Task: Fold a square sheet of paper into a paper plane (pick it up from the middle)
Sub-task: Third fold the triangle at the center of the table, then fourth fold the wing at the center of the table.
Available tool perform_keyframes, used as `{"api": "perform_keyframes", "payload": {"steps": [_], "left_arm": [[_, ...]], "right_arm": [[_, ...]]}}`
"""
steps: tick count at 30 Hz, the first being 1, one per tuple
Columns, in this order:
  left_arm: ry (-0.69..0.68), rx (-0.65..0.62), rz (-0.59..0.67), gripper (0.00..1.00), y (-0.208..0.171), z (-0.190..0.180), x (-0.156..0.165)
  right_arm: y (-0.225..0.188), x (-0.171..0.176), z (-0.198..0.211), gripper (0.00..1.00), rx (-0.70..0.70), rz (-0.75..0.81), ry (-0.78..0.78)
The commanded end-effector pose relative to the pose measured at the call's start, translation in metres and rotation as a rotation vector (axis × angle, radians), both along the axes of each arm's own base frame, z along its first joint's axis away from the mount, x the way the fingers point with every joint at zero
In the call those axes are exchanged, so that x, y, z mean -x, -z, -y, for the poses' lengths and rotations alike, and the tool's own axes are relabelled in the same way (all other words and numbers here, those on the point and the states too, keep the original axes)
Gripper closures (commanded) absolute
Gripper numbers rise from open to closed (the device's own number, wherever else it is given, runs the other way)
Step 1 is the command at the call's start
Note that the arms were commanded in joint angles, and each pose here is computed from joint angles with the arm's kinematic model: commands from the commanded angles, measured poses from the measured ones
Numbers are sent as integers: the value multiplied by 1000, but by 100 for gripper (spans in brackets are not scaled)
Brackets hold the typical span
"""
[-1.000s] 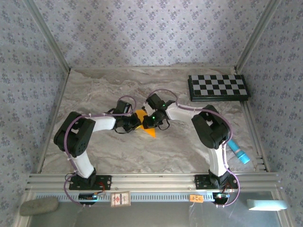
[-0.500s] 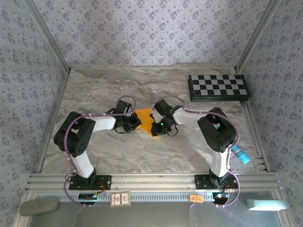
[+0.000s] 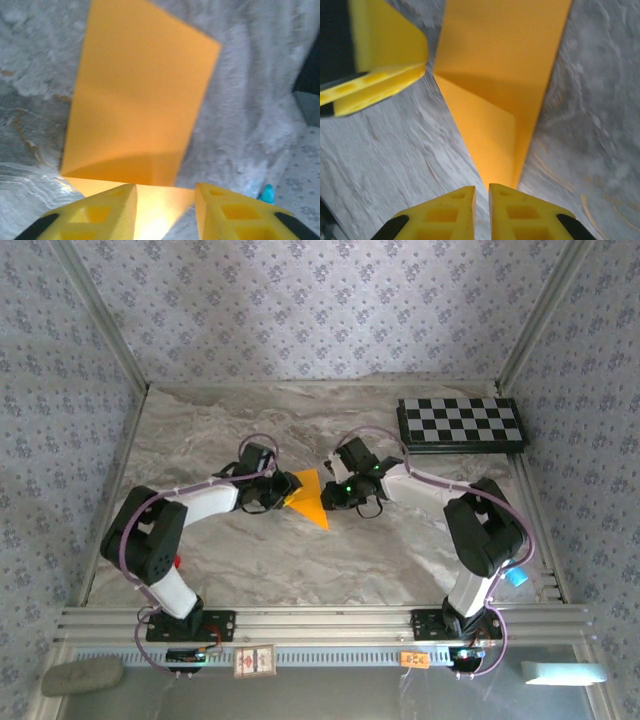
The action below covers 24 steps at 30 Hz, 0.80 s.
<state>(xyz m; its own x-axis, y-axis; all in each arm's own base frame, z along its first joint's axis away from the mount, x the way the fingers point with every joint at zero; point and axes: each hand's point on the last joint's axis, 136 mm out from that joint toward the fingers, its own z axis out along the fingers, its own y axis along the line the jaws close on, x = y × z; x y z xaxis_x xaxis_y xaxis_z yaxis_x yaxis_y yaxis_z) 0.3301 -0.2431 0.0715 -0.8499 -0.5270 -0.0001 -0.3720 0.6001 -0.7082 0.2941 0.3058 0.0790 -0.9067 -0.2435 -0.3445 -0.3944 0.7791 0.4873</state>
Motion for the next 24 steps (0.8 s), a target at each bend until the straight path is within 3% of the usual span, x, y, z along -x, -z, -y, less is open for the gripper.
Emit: {"api": "perform_keyframes", "payload": {"steps": [1, 8, 24], "left_arm": [[-57, 7, 16, 61, -13, -15, -6], [-78, 14, -32, 60, 4, -36, 10], [75, 99, -73, 60, 16, -7, 7]], "right_arm": [[-2, -19, -21, 84, 1, 12, 45], [27, -25, -13, 83, 89, -33, 70], [63, -23, 0, 80, 176, -94, 103]]}}
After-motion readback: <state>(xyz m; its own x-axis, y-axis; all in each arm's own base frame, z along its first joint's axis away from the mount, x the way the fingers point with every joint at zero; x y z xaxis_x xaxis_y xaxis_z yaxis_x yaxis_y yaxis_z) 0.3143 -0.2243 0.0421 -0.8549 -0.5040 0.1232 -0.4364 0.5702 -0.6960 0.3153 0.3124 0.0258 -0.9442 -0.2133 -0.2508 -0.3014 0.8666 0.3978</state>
